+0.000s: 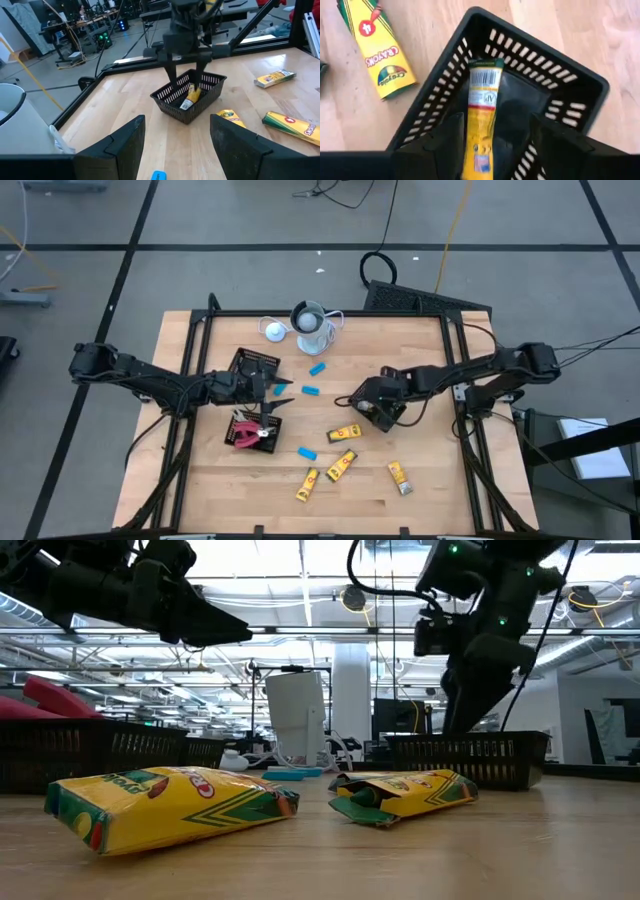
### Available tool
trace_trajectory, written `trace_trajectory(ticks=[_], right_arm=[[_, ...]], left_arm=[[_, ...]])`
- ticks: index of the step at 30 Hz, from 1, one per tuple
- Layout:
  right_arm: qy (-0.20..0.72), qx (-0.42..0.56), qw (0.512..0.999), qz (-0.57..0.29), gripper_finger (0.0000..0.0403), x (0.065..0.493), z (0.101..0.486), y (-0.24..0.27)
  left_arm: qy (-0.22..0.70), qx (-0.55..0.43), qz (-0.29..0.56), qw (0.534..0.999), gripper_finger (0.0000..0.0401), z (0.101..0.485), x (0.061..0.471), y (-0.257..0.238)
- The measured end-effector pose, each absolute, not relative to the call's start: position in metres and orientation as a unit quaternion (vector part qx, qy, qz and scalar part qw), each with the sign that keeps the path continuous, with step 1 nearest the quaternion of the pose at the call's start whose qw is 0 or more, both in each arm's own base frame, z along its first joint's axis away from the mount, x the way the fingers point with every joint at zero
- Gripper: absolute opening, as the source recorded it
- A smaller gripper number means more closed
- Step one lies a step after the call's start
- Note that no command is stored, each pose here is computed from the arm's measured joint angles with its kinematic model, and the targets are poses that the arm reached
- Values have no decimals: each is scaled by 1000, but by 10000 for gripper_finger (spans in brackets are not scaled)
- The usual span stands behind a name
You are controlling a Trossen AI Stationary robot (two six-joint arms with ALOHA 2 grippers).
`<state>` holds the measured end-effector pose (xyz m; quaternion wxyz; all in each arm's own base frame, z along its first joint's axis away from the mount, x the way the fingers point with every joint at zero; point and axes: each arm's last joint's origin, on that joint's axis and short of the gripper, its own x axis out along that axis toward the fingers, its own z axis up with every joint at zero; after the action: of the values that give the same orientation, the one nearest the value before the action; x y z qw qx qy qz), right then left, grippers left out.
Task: Pick & Place School Supplies
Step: Put the yellow crayon box into the bottom right black bin
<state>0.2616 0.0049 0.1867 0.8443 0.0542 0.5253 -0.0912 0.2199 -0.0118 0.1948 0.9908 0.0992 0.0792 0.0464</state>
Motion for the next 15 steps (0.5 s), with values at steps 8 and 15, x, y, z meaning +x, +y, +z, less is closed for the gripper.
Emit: trace_trajectory(ticks=[8, 15], right_arm=[[566, 80, 815, -98, 197, 245, 220, 45], [579, 149, 795, -103, 196, 223, 235, 107]], left_arm=[[83, 100, 46, 990, 227, 194, 220, -12], [84, 99, 45, 990, 227, 194, 220, -12]])
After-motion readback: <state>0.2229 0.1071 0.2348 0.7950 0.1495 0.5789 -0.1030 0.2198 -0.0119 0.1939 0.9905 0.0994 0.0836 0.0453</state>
